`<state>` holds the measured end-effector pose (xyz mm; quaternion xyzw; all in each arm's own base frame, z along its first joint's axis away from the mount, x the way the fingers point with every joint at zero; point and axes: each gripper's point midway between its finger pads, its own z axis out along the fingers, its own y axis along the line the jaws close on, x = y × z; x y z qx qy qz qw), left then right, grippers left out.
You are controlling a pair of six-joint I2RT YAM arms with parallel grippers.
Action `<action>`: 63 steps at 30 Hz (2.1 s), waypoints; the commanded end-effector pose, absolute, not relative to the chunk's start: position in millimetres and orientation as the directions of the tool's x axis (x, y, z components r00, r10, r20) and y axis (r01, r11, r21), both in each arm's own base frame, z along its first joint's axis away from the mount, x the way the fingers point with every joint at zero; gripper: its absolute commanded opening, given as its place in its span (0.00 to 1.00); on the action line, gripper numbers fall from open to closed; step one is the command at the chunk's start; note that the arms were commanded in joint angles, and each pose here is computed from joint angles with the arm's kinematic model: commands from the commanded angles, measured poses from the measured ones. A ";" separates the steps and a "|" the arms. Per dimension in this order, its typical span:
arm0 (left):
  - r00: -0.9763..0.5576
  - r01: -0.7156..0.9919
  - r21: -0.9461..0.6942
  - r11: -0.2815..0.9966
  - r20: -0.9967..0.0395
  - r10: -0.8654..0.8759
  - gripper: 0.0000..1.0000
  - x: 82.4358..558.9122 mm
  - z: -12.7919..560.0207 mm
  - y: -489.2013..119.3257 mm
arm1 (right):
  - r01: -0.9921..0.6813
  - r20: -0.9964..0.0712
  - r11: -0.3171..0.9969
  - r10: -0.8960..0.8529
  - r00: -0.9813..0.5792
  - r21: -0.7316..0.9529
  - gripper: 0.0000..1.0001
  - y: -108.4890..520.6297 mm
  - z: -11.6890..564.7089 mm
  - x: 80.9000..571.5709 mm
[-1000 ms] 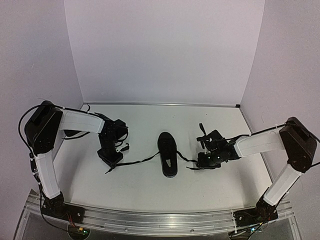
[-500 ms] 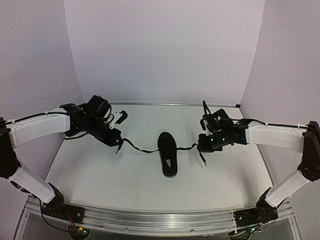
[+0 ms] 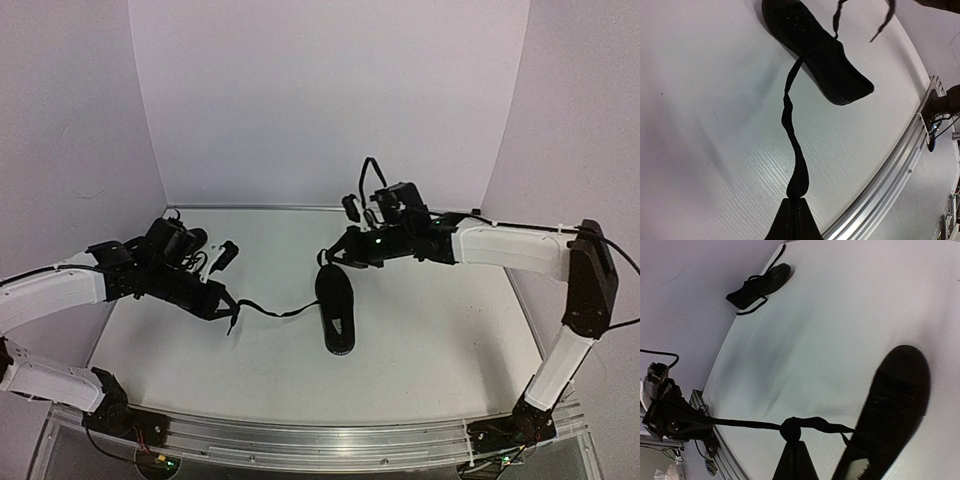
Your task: Tie the shoes
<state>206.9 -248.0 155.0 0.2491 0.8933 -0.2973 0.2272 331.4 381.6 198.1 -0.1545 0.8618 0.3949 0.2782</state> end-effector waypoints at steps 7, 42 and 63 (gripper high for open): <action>-0.723 0.673 -0.490 0.553 -0.593 0.354 0.00 157.9 173.1 -276.2 | -0.528 -0.594 0.473 -0.010 -0.804 0.706 0.00 501.4 195.1 332.7; -0.729 0.685 -0.493 0.536 -0.472 0.497 0.00 142.4 120.3 -309.2 | -0.741 -0.604 0.634 -0.508 -0.614 0.221 0.40 416.8 145.9 340.5; -0.682 0.730 -0.460 0.506 -0.533 0.500 0.00 152.3 137.4 -319.3 | -0.811 -0.462 0.580 -0.702 -0.542 0.071 0.31 406.2 83.1 346.6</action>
